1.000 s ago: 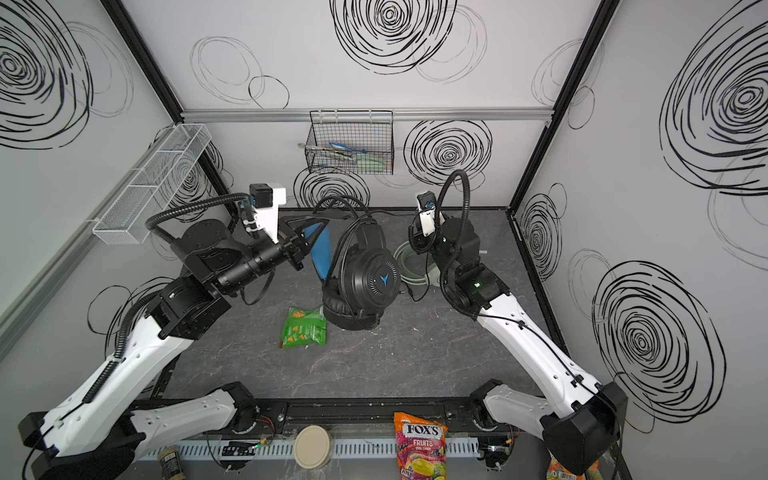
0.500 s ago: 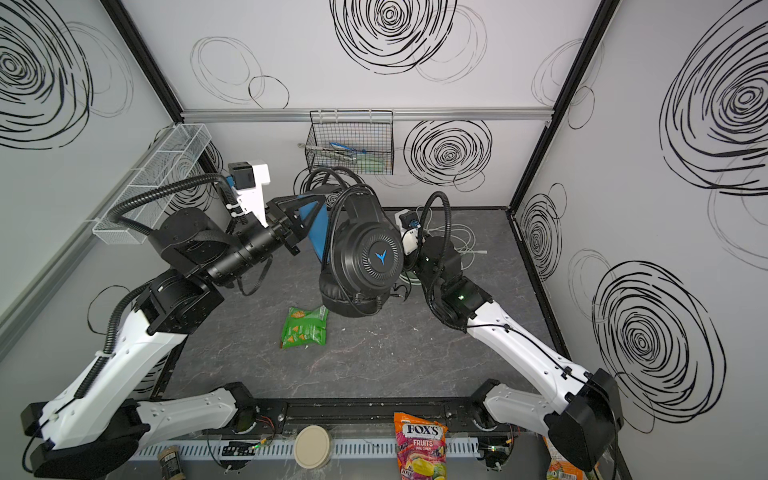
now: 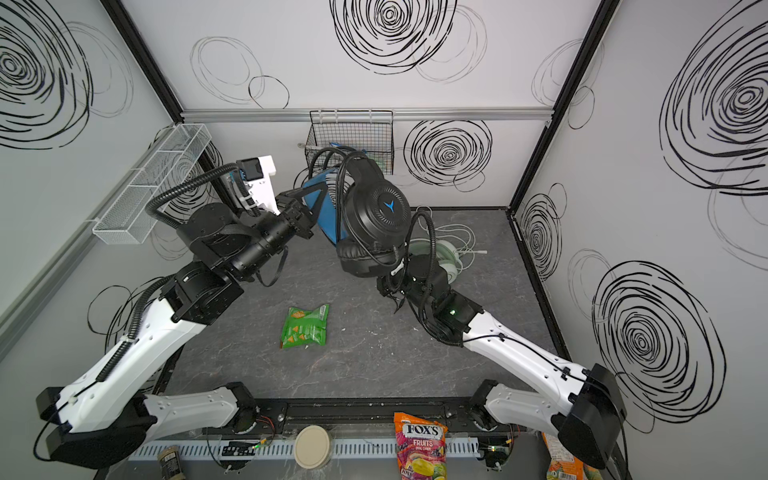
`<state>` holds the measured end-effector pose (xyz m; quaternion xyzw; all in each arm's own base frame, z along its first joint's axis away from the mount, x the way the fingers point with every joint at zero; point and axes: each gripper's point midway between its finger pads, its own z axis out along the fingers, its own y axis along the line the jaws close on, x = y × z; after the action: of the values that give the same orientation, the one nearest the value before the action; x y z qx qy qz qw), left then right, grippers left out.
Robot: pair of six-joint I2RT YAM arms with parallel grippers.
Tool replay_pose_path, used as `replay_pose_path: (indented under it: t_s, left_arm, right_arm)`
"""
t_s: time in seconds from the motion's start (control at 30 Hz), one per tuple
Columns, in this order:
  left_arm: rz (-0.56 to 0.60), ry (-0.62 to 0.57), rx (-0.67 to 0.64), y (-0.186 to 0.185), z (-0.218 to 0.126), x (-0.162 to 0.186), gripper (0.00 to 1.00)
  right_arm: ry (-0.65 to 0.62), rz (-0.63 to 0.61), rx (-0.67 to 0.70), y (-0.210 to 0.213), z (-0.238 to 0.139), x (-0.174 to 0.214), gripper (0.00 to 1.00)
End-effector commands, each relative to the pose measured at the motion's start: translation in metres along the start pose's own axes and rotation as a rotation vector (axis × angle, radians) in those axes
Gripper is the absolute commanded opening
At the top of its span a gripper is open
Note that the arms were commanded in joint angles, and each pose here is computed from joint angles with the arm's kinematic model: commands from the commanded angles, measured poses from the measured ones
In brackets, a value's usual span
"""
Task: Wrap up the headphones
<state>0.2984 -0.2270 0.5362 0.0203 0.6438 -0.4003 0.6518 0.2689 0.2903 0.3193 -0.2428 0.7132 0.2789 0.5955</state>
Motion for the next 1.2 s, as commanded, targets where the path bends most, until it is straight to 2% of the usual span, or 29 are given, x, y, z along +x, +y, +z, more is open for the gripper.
replay_pose_path:
  t_s: [0.0,0.17,0.53,0.87,1.17]
  left_arm:
    - [-0.181,-0.236,0.003,-0.002,-0.004,-0.058,0.00]
    - [-0.259,-0.241,-0.068,0.013,0.011,-0.056,0.00]
    - [-0.281,-0.226,-0.291,0.059,0.028,-0.037,0.00]
    - [-0.005,-0.211,-0.582,0.110,0.018,-0.026,0.00]
    - [0.236,-0.165,-0.726,0.129,0.015,-0.009,0.00]
  right_arm:
    - [-0.002,0.032,-0.012,0.008,-0.009,0.001,0.00]
    - [0.023,0.035,-0.037,0.021,-0.014,0.012,0.00]
    - [0.100,-0.047,-0.042,0.046,-0.022,0.034,0.00]
    - [0.173,-0.231,-0.010,0.075,-0.035,0.033,0.00]
    - [0.205,-0.416,0.058,0.088,-0.044,0.010,0.00]
